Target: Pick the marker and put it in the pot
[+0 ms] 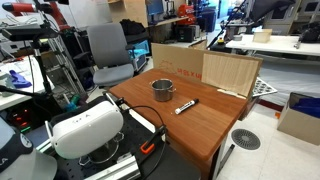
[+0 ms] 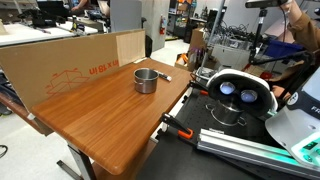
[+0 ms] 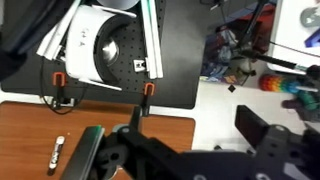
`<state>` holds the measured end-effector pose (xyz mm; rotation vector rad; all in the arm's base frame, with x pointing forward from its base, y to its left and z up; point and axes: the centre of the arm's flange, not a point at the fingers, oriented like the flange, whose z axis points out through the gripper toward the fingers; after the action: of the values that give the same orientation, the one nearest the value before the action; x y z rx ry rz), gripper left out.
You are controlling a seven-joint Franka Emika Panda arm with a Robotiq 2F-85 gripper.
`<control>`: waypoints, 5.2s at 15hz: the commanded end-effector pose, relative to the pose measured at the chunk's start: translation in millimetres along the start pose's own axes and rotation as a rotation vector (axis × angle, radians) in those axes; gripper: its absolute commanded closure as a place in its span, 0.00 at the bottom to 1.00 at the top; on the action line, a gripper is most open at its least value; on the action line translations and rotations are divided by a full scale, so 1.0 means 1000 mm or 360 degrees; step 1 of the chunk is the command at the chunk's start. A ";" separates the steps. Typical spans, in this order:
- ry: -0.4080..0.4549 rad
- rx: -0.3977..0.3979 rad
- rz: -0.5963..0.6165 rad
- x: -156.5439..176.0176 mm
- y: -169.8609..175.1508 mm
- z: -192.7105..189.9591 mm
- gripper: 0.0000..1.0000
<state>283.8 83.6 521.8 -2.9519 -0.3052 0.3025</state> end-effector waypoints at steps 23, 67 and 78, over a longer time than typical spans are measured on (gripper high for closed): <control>0.0415 -0.0131 0.0274 0.057 0.082 0.013 0.00; 0.0159 -0.0156 0.0567 0.282 0.313 0.264 0.00; 0.0178 -0.0209 0.0602 0.296 0.316 0.290 0.42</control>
<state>557.7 -118.5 135.1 -3.1141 0.2476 0.2033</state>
